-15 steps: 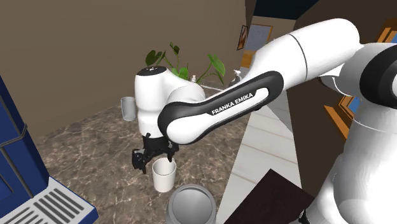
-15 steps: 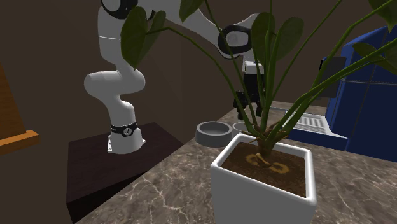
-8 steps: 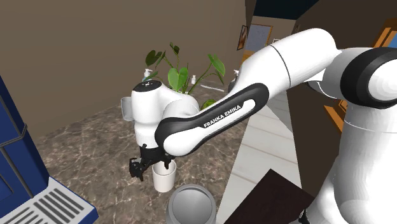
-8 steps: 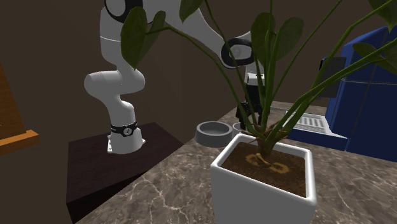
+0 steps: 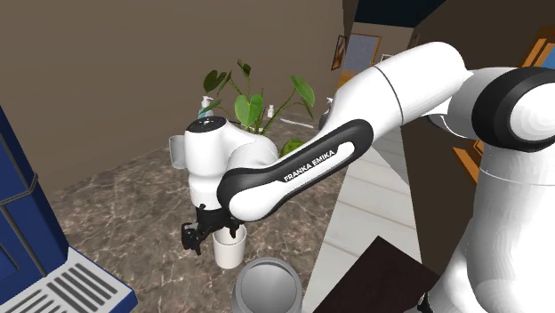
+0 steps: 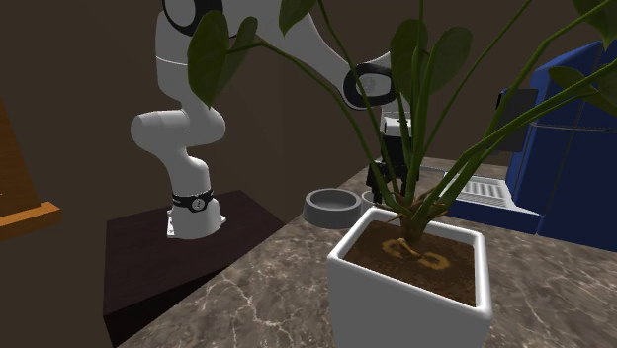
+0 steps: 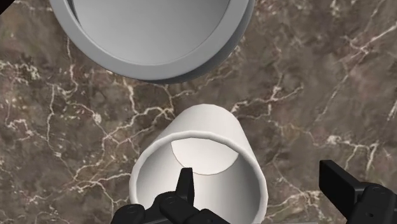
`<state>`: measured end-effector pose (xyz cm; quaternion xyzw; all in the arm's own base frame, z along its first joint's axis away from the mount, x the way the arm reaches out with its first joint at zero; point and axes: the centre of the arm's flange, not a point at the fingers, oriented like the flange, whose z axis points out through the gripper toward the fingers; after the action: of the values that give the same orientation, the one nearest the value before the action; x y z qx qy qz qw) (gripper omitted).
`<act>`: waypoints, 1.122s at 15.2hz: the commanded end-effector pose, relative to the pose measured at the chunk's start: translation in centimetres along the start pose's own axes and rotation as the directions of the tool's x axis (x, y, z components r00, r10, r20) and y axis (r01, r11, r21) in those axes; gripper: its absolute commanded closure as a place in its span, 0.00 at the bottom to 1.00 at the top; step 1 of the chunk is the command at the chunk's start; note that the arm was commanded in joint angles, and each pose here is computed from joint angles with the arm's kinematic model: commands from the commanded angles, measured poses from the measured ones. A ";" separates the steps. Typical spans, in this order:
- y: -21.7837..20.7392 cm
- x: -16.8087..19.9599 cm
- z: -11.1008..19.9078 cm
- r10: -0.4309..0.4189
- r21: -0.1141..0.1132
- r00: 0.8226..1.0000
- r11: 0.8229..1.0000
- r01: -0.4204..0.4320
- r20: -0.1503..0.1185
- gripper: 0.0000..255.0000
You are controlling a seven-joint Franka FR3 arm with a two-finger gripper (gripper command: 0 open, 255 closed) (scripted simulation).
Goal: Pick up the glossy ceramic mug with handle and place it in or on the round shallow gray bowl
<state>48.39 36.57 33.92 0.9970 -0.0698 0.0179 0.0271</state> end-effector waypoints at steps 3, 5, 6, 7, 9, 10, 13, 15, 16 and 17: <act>0.0 0.0 0.0 0.000 0.000 1.000 1.000 0.000 0.000 1.00; 0.0 0.0 0.0 0.000 0.000 1.000 1.000 0.000 0.000 1.00; 0.0 0.0 0.0 0.000 0.000 1.000 1.000 0.000 0.000 1.00; 0.0 0.0 0.0 0.000 0.000 1.000 1.000 0.000 0.000 1.00; 0.0 0.0 0.0 0.000 0.000 1.000 1.000 0.000 0.000 1.00; 0.0 0.0 0.0 0.000 0.000 1.000 1.000 0.000 0.000 1.00; 0.1 0.1 -1.6 0.000 0.000 1.000 1.000 0.000 0.000 1.00; 0.1 0.1 -2.6 0.000 0.000 1.000 1.000 0.000 0.000 1.00; 0.2 0.1 -3.2 0.000 0.000 1.000 1.000 0.000 0.000 1.00; 0.2 0.1 -3.7 0.000 0.000 1.000 1.000 0.000 0.000 1.00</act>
<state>48.42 36.64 37.02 0.9970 -0.0699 0.0179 0.0271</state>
